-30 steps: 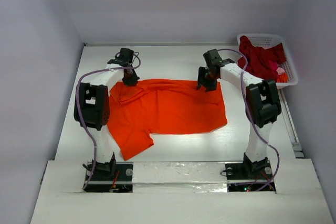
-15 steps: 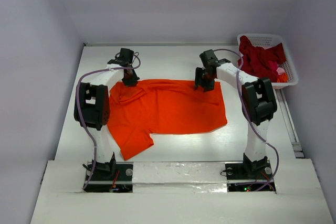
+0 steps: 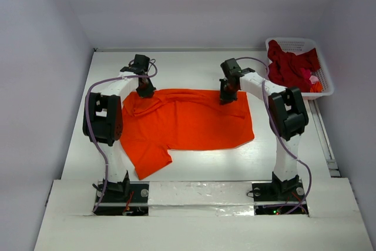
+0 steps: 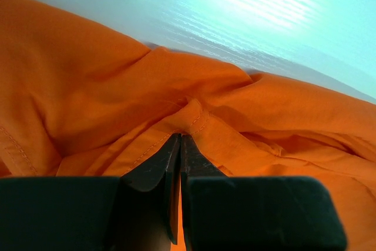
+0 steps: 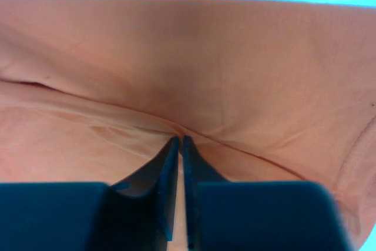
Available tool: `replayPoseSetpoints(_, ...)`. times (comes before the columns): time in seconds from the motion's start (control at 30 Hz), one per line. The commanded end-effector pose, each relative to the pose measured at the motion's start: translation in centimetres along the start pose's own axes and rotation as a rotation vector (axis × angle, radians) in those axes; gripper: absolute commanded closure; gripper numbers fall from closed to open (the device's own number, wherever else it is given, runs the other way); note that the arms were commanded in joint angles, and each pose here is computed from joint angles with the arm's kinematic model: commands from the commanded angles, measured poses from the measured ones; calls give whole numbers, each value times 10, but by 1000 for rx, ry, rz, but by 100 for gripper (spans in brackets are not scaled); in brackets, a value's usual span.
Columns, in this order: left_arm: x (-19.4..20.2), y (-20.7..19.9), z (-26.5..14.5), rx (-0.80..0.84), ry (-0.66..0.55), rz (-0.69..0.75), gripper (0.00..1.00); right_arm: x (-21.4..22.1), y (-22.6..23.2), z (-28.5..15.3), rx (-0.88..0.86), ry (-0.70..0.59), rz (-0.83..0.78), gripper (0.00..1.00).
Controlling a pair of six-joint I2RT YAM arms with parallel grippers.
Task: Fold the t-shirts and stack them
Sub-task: Fold the flattened tshirt in 1/3 of the way
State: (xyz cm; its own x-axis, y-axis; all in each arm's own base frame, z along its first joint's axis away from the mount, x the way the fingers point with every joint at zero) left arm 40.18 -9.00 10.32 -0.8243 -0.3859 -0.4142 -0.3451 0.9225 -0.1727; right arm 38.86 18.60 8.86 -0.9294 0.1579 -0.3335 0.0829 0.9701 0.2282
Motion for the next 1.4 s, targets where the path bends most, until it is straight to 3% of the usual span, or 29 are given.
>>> replayPoseSetpoints(0.0, -12, -5, -26, 25, -51, -7, 100, 2, 5, -3, -7, -27, -2, 96)
replayPoseSetpoints(0.03, -12, -5, -27, 25, -49, -7, 100, 3, 4, -4, -4, -27, 1, 100)
replayPoseSetpoints(0.77, -6, 2, -61, 28, -47, -4, 100, 12, 18, -48, -121, -56, 39, 100)
replayPoseSetpoints(1.0, 0, 10, -53, -5, -61, 4, 100, 19, 16, -50, -135, -49, 42, 100)
replayPoseSetpoints(1.2, 0, 13, -30, -15, -100, 12, 76, 19, 16, -51, -137, -50, 42, 100)
replayPoseSetpoints(1.37, -4, 9, -17, 10, -135, 19, 70, 20, 15, -51, -132, -50, 39, 100)
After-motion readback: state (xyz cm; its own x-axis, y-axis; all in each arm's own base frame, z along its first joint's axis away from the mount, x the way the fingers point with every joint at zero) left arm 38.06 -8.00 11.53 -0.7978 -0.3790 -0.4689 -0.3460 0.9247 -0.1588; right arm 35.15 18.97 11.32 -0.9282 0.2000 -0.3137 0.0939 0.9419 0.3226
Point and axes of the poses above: each gripper's point midway between its finger pads, its own z axis out along the fingers, its own y axis along the line the jaws close on, x = y × z, the point moved 5 cm from there along -z, back along the fingers, and after that the axes turned 2 degrees about z, right-handed, at the moved point
